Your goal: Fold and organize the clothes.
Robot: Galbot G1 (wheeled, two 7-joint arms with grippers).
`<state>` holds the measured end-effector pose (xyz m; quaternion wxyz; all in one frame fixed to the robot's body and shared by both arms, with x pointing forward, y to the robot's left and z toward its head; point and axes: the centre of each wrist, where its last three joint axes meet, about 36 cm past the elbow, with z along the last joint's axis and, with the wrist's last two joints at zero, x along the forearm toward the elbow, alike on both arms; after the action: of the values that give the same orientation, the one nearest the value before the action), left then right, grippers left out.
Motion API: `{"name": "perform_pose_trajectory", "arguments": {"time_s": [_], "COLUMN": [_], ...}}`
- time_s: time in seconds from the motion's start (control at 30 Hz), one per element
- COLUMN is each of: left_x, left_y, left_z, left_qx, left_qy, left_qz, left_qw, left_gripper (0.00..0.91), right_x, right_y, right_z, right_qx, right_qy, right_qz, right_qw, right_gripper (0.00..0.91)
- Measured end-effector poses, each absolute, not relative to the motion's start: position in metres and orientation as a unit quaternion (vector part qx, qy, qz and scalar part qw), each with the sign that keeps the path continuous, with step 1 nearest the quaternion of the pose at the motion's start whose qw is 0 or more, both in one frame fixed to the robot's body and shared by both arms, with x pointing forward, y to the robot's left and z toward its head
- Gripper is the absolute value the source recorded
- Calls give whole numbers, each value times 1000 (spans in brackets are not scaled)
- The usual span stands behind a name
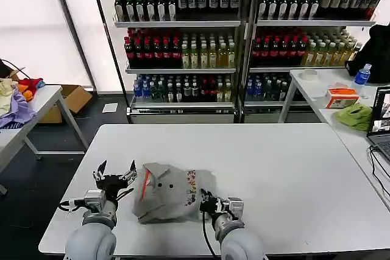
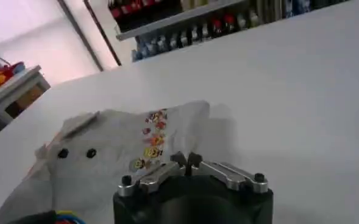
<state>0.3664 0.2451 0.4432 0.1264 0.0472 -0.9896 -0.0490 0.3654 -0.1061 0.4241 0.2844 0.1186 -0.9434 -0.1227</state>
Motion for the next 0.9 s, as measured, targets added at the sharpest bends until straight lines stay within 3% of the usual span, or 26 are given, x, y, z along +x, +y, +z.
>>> {"name": "perform_pose_trajectory", "arguments": {"time_s": [0.5,0.57,0.9], "left_x": [367,367,364], "left_y": [237,236,235], "left_z": [443,443,438], "left_qx": [44,44,42], "left_qy": [-990,-990,-989], "left_qz": [-39,-38,-37], "left_qw": [125,126,135], "left_gripper": [907,907,907], "right_x": [388,393,401], "right_y": [-207,-220,-257], "right_z": [428,427,421], "right_qx": [55,43,5], "right_qy": [-963,-963,-965], "right_qz": [-29,-16,30], "right_qw": [264,264,261], "right_gripper": [10,907,907]}}
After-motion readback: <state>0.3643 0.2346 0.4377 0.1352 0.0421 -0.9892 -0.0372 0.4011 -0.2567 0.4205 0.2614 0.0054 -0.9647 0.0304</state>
